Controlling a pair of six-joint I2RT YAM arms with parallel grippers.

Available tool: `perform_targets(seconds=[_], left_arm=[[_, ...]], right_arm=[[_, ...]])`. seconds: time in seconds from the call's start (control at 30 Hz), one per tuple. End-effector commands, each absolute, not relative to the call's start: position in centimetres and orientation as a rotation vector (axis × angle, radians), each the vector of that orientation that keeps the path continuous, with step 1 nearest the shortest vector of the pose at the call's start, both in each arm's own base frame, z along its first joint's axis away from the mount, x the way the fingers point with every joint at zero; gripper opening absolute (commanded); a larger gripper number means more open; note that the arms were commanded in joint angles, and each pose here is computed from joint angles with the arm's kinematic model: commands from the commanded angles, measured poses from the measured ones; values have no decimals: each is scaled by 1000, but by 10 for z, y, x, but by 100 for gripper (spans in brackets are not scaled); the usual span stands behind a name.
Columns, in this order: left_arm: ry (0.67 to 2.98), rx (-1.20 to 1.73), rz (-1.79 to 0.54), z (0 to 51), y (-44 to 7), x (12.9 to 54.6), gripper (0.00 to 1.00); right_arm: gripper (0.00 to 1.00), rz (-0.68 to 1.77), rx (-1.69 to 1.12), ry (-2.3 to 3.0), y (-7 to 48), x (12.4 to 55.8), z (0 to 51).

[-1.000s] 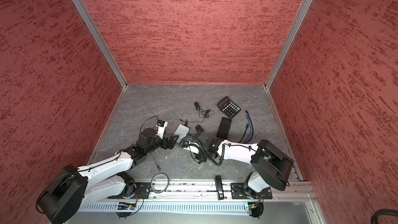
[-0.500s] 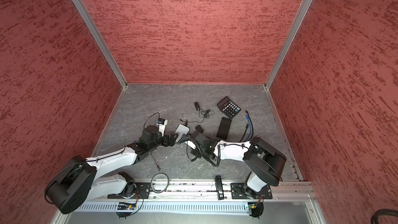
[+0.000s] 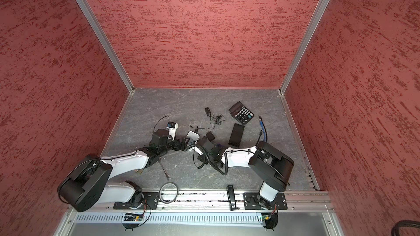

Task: Insert the plug into the switch port
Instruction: 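Carry grey plug to white box's front port while left gripper holds box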

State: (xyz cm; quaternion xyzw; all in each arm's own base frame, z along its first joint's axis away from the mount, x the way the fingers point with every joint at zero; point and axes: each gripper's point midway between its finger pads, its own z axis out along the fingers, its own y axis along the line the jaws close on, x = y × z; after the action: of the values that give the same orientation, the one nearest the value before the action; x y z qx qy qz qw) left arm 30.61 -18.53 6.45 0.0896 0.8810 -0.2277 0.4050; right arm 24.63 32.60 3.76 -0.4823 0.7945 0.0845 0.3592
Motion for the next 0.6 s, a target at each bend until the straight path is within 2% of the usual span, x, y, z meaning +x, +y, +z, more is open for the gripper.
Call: perform_targets(seconds=[0.0,0.23,0.57], left_arm=[[2180,233,-666,72,-198,311,100],[2179,216,-710,64,-204,312,100],[2200,207,-745,56,-210,310,92]], right_arm=[[0,242,-1192,2005,341,255,51],[0,230,-1203,2007,343,257,46],[0,261,-1201,2011,348,256,41]])
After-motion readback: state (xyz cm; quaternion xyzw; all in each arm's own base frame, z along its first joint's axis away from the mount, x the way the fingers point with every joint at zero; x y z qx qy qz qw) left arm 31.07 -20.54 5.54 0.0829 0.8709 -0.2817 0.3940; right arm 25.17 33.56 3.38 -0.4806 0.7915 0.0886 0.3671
